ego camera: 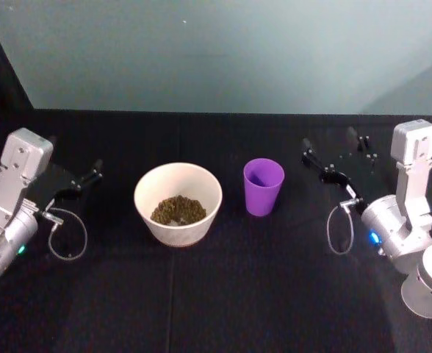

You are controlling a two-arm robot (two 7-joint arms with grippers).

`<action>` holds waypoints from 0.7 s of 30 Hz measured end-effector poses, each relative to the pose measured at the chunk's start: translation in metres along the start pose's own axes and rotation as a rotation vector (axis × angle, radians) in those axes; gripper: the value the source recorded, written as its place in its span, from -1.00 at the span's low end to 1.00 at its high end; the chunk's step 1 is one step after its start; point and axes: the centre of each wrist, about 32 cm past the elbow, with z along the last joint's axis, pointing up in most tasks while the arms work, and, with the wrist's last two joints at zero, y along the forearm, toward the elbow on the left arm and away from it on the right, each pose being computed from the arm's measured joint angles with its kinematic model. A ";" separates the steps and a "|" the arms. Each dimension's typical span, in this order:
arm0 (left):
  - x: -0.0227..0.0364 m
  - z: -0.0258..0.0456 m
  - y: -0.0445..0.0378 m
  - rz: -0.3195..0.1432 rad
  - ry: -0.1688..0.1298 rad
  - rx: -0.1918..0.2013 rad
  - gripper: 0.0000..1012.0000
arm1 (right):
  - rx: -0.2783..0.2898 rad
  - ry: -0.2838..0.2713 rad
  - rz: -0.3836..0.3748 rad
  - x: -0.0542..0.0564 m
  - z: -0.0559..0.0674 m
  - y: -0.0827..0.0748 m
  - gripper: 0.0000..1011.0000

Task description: Pick up the cup and pour the mung beans from the cup into the bowl.

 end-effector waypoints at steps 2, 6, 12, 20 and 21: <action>0.0000 0.0000 0.0000 0.000 0.000 0.000 0.98 | -0.013 0.002 -0.006 0.001 -0.004 -0.001 0.98; 0.0000 0.0000 0.0000 0.000 0.000 0.000 0.98 | -0.045 0.011 -0.015 0.001 -0.014 -0.003 0.98; 0.0000 0.0000 0.0000 0.000 0.000 0.000 0.98 | -0.076 0.019 -0.025 -0.002 -0.022 -0.005 0.98; 0.0000 0.0000 0.0000 0.000 0.000 0.000 0.98 | -0.075 0.018 -0.024 -0.002 -0.022 -0.005 0.98; 0.0000 0.0000 0.0000 0.000 0.000 0.000 0.98 | -0.075 0.019 -0.024 -0.002 -0.022 -0.005 0.98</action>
